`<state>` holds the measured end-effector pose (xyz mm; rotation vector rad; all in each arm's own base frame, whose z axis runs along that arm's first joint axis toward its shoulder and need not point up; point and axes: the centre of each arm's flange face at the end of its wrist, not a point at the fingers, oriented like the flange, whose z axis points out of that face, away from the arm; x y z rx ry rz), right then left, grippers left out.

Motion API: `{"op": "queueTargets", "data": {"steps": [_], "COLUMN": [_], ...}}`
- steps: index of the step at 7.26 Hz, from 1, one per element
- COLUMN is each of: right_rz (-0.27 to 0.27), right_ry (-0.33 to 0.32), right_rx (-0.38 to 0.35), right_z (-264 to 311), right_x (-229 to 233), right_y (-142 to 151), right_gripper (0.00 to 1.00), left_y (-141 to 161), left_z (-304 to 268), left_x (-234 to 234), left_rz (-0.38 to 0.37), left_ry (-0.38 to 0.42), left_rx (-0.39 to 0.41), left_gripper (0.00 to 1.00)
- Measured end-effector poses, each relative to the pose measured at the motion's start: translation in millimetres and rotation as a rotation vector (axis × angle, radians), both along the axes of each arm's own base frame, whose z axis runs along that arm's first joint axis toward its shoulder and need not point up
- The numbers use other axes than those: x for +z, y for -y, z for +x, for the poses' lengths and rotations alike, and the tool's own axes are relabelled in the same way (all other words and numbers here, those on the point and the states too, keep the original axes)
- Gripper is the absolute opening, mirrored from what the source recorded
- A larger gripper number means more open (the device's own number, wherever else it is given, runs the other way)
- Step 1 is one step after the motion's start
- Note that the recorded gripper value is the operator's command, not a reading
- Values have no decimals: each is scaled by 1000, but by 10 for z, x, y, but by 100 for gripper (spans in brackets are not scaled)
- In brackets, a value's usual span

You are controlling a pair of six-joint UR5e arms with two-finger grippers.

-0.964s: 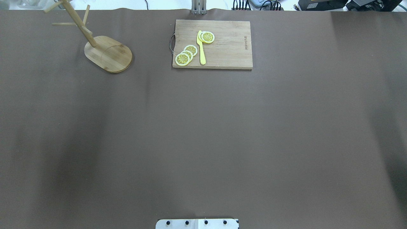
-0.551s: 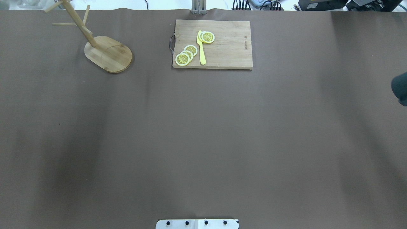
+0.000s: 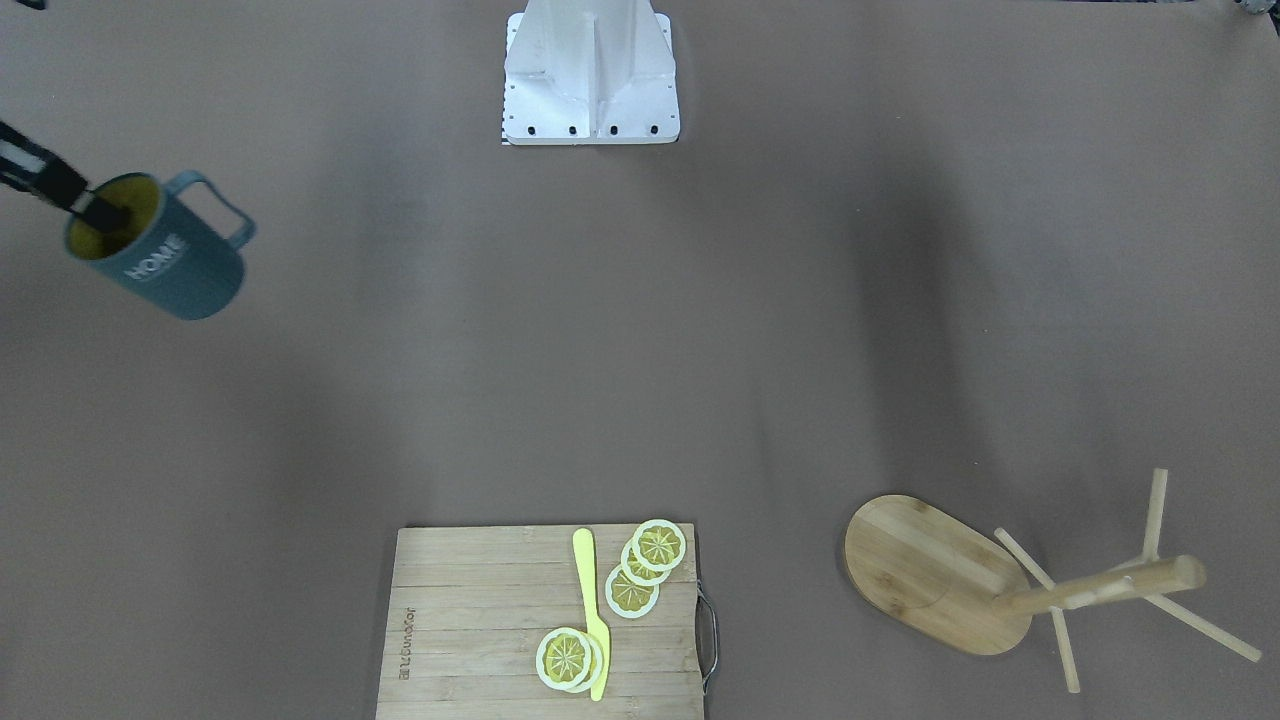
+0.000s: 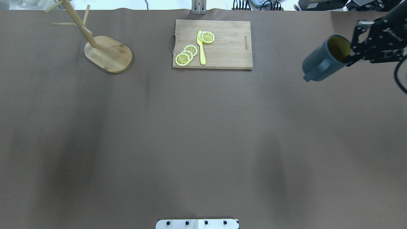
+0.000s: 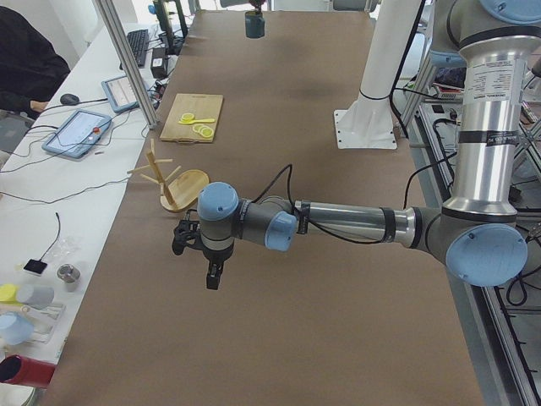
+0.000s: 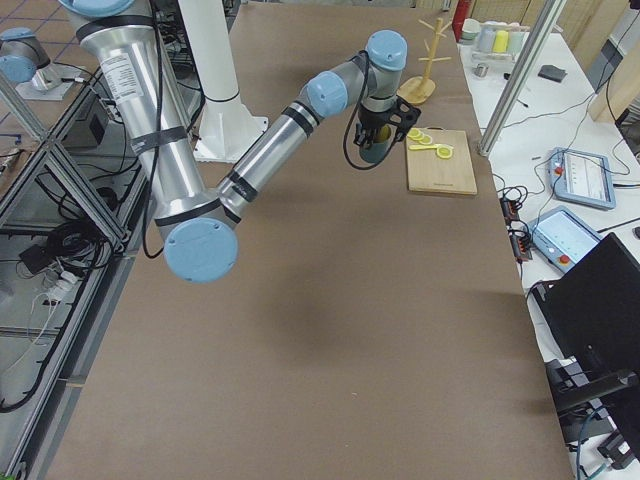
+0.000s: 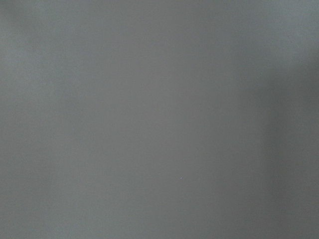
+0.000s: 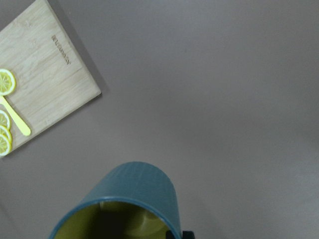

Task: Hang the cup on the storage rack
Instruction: 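Carry the held teal mug with the right gripper toward the table center, then lower the teal mug onto the table and open the right gripper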

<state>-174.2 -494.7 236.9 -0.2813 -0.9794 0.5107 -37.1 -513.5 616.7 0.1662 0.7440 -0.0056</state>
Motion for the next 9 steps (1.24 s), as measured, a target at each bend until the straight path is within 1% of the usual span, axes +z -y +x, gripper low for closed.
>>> {"op": "queueTargets", "data": {"steps": [1, 2, 4, 5, 7, 9], "right_rz": [-17, -42, -111, -150, -210, -269], "right_ry": [-23, -31, -46, -55, -58, -47], "right_rx": [22, 73, 195, 233, 289, 329], "right_z": [-620, -1233, -2425, -2867, -3504, -3778], "right_x": [-285, -474, -780, -913, -907, -842], "right_y": [-103, -189, -233, -223, -200, -231], "right_gripper": [0, 0, 0, 0, 0, 0], "left_y": [3, 2, -2, 3, 5, 3], "left_z": [0, 0, -1, -1, -2, -1], "left_x": [46, 77, 120, 164, 275, 295], "left_rz": [-2, -4, -11, -8, 12, 20], "left_ry": [0, 0, 1, 1, 0, -1], "left_rx": [0, 0, 0, 0, -2, -3], "left_gripper": [98, 98, 98, 98, 98, 98]}}
